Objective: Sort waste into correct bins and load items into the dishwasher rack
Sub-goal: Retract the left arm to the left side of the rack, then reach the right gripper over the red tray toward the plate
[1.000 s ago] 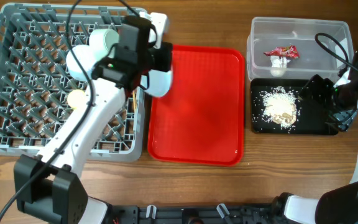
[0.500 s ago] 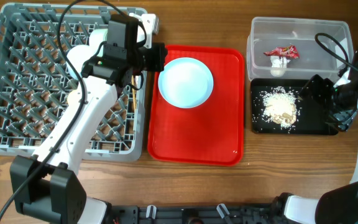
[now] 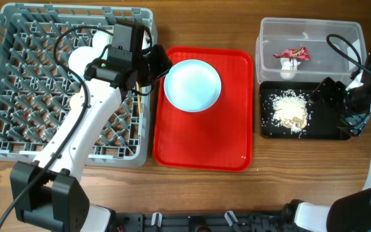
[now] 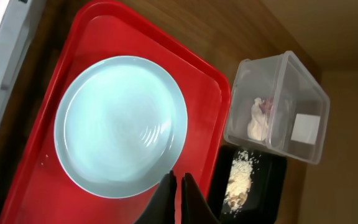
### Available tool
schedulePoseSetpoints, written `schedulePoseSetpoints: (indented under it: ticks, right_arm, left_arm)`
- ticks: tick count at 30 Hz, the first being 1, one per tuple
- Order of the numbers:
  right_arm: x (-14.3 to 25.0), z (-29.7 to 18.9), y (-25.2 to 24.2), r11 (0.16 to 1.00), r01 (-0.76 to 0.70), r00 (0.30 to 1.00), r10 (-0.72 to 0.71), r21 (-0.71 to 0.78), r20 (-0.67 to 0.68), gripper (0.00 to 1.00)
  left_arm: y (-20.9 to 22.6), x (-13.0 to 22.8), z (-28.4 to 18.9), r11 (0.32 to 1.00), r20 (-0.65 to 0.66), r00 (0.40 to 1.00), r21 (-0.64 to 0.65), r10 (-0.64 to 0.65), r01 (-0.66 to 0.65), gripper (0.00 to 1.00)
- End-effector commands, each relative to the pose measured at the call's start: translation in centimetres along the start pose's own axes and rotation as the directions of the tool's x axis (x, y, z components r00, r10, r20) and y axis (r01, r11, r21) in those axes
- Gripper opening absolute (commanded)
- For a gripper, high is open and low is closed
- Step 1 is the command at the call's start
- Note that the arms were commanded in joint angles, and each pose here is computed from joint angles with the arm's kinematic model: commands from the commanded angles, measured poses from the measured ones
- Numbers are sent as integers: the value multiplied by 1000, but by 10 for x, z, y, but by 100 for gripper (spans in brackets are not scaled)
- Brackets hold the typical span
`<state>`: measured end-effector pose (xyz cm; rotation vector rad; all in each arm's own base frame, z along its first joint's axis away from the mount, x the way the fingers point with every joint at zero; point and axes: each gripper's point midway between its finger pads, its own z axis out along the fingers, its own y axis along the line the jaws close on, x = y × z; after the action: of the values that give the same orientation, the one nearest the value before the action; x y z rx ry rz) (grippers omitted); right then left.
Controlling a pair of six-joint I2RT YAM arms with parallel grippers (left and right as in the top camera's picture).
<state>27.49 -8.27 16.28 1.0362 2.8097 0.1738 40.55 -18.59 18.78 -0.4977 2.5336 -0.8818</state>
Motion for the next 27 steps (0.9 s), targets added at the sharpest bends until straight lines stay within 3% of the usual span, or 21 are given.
schedulePoseSetpoints:
  ticks: [1, 3, 5, 7, 8, 14, 16, 18, 19, 23, 27]
  right_arm:
    - [-3, -11, 15, 993, 81, 997, -79, -82, 26, 100]
    - [-3, -13, 32, 975, 147, 989, -142, -168, 39, 100]
    - [-2, -15, 48, 950, 217, 976, -209, -225, 60, 100]
    - [0, -15, 70, 922, 293, 956, -278, -252, 93, 100]
    - [3, -15, 83, 903, 343, 939, -324, -259, 115, 100]
    - [22, -22, 173, 782, 536, 841, -465, -318, 276, 100]
    - [27, -25, 189, 777, 551, 829, -467, -305, 308, 100]
    - [34, -34, 204, 757, 585, 804, -492, -291, 334, 100]
    - [38, -40, 212, 745, 600, 793, -504, -291, 342, 100]
    - [48, -40, 240, 733, 625, 772, -529, -268, 353, 100]
    - [55, 5, 264, 769, 601, 790, -531, -217, 305, 100]
  left_arm:
    - [-7, -9, -17, 1000, 50, 998, 2, 26, -26, 4]
    - [5, -17, -29, 991, 113, 988, -89, 109, -99, 5]
    - [22, -28, -55, 960, 192, 959, -229, 209, -164, 26]
    - [39, -37, -91, 922, 252, 930, -347, 267, -171, 31]
    - [46, -39, -105, 917, 273, 926, -370, 261, -150, 39]
    - [117, -44, -191, 878, 367, 924, -471, 104, 88, 47]
    - [148, -46, -213, 843, 401, 915, -503, 32, 191, 56]
    - [173, -46, -228, 807, 429, 903, -522, -31, 276, 57]
    - [181, -46, -233, 793, 439, 897, -527, -52, 304, 62]
    - [199, -49, -247, 764, 481, 872, -528, -92, 372, 89]
    - [202, -49, -249, 758, 488, 867, -527, -99, 384, 94]
